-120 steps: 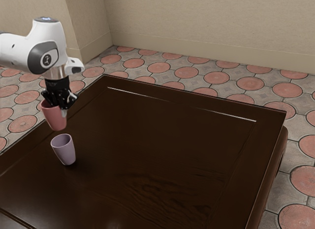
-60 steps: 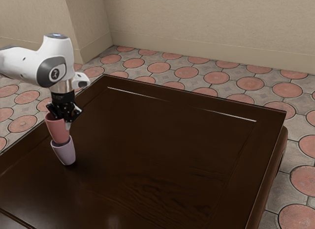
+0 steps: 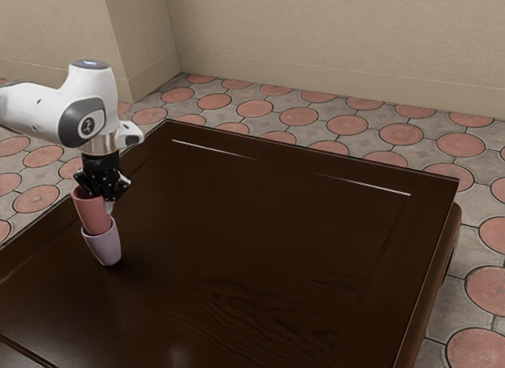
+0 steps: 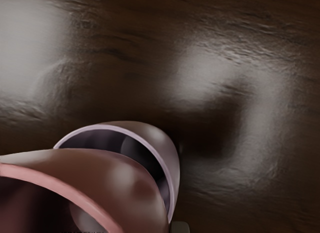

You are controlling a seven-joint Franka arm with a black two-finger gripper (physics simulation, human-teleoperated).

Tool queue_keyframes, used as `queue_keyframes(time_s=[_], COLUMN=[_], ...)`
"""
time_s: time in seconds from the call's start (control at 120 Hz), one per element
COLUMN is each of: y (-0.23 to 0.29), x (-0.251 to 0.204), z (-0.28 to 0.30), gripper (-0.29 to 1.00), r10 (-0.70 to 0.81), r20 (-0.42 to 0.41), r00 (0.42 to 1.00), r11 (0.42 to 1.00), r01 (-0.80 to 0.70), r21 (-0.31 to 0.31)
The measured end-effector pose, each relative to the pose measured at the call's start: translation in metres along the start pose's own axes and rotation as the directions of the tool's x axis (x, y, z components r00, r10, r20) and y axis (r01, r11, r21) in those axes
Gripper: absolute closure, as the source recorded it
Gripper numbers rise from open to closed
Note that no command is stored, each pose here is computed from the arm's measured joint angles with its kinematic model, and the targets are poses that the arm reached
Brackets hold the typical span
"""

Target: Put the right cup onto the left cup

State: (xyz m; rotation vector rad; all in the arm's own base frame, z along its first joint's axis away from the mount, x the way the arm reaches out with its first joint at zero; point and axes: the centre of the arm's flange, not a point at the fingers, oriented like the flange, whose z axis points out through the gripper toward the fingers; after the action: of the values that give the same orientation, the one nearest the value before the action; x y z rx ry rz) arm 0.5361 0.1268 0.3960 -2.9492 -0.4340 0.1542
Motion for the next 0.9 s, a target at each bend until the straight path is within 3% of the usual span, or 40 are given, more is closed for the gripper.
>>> queue_keyframes(time_s=[0.433,0.7,0.808,0.9], y=[0.0,0.0,-0.002,-0.001], x=[0.011,0.009,0.007,0.011], z=[0.033,0.009,-0.016,-0.07], gripper=[0.77,0.3,0.18,0.12], r10=[-0.016,-0.016,-0.017,-0.019], r20=[0.019,-0.025,-0.058,-0.123], r00=[1.0,1.0,0.998,0.992], r11=[1.0,1.0,1.0,0.999], r01=[0.016,0.016,0.017,0.016], r21=[0.011,-0.005,-0.014,-0.029])
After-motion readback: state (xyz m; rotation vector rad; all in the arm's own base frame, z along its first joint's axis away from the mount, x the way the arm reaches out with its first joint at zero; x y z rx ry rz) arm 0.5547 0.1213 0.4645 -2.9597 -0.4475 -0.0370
